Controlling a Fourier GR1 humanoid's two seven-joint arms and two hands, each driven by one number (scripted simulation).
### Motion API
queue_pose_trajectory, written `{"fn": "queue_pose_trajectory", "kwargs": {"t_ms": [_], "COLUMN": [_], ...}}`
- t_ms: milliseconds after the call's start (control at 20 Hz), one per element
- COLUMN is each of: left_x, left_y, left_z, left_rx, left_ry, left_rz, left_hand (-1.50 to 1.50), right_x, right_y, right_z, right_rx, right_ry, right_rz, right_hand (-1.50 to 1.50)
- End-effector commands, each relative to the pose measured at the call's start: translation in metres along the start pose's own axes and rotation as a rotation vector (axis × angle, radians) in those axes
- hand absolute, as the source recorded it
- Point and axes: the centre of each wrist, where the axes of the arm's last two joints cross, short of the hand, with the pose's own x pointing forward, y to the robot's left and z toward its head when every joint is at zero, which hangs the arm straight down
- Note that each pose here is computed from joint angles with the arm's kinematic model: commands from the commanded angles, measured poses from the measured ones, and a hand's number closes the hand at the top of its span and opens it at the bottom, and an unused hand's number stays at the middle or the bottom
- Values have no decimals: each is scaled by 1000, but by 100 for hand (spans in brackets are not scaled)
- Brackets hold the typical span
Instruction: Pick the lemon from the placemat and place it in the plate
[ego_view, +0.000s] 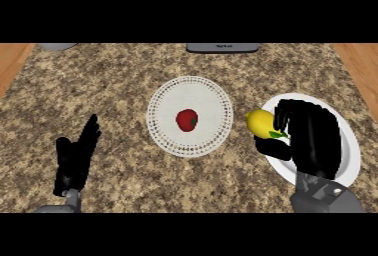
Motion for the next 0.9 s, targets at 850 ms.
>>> {"fn": "queue_pose_trajectory", "kwargs": {"t_ms": [850], "left_x": [-5], "left_y": [-9], "left_z": [-5], "left_rx": [-7], "left_ry": [5], "left_rz": [-7], "left_hand": [0], "right_x": [-148], "right_y": [34], "right_z": [-60], "right_rx": [219], "right_ry": [255], "right_rz": [47], "right_hand": [150]}}
